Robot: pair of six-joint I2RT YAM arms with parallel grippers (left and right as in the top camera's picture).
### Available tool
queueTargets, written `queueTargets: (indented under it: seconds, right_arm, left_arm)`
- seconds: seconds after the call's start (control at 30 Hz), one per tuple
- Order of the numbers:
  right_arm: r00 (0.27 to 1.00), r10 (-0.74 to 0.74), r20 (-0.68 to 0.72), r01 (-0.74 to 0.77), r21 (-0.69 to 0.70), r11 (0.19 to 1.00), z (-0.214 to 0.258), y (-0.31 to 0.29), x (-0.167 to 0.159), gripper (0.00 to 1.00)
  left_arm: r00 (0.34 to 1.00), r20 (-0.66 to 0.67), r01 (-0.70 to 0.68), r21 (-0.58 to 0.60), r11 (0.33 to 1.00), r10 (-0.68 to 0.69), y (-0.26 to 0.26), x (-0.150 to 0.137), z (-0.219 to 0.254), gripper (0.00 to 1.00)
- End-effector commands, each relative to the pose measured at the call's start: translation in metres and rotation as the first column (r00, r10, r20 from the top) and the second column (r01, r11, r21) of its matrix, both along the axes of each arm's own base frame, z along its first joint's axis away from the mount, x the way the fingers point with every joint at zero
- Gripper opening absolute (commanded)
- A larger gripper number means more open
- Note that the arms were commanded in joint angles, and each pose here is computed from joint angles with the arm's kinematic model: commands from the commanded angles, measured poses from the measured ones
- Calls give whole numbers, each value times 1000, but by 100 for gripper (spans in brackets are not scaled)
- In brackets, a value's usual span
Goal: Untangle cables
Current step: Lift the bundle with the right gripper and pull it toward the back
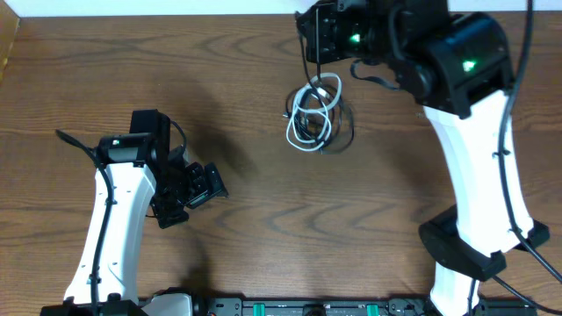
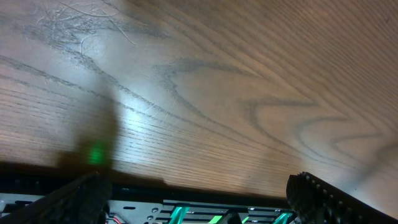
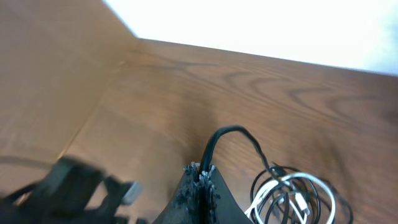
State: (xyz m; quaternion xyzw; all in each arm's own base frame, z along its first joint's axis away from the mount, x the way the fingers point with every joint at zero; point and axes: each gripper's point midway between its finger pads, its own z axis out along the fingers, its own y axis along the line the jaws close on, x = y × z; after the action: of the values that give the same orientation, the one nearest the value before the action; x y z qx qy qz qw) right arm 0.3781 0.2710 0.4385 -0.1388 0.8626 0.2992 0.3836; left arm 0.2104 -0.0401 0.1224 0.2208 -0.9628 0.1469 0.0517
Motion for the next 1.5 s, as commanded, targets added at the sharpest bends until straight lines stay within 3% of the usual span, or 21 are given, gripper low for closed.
queueTargets:
  seconds: [0.0, 0.03, 0.1, 0.13, 0.17, 0.27, 0.37, 0.47, 0.6, 0.77, 0.9, 1.03, 1.17, 1.3, 1.4, 1.47]
  right_arm:
    - [987, -149, 61, 155, -106, 982, 4, -42, 6, 2]
    - [963, -266, 44, 270, -153, 951, -7, -60, 14, 1]
    - [810, -587, 9, 564, -286, 774, -41, -114, 22, 2]
    - [745, -667, -7, 626, -341, 702, -57, -128, 21, 1]
    - [728, -685, -30, 621, -395, 677, -74, -130, 20, 1]
    - [799, -583, -147, 462, -471, 752, -113, -105, 21, 1]
    - [896, -375, -240, 264, -391, 882, -117, -66, 19, 1]
    - [953, -203, -225, 152, -223, 963, -81, -39, 11, 2]
    - [993, -93, -72, 95, 24, 995, 3, -33, -3, 2]
    - [968, -189, 163, 141, 267, 953, 110, -73, -28, 2]
    - [942, -210, 260, 135, 276, 952, 136, -88, -46, 2]
    - [963, -190, 191, 157, 178, 971, 102, -86, -39, 2]
    - [986, -166, -22, 166, 31, 986, 26, -66, -15, 1]
    - [972, -70, -224, 50, -94, 994, -57, -28, 3, 1]
    - [961, 12, -277, -39, -92, 995, -83, -4, 9, 1]
    - [970, 54, -239, -65, -38, 997, -73, 6, 15, 1]
  left_arm:
    - [1000, -14, -9, 8, 1000, 9, 2, -2, -1, 95]
    - [1000, -14, -8, 8, 1000, 8, 2, -2, -1, 95]
    - [1000, -13, -9, 8, 1000, 9, 2, -2, -2, 95]
    - [1000, -13, -9, 8, 1000, 9, 2, -2, -2, 95]
    - [1000, -13, -9, 8, 1000, 9, 2, -2, -2, 95]
    - [1000, -12, -12, 8, 1000, 12, 2, -1, -2, 95]
    - [1000, -12, -12, 8, 1000, 12, 2, -1, -2, 95]
    - [1000, -10, -12, 8, 1000, 12, 2, -1, -2, 95]
    - [1000, -3, -12, 9, 1000, 12, 2, 1, -2, 95]
    - [1000, -3, -12, 9, 1000, 12, 2, 1, -2, 95]
    - [1000, -2, -12, 9, 1000, 12, 2, 1, -2, 95]
    - [1000, 2, -13, 9, 1000, 13, 2, 2, -2, 95]
    - [999, -1, -41, 11, 999, 41, 2, 3, -2, 95]
    - [998, -5, -55, 11, 998, 55, 2, 3, -2, 95]
    - [998, -11, -55, 11, 998, 55, 2, 2, -3, 95]
    - [998, -20, -54, 11, 998, 55, 2, 0, -6, 95]
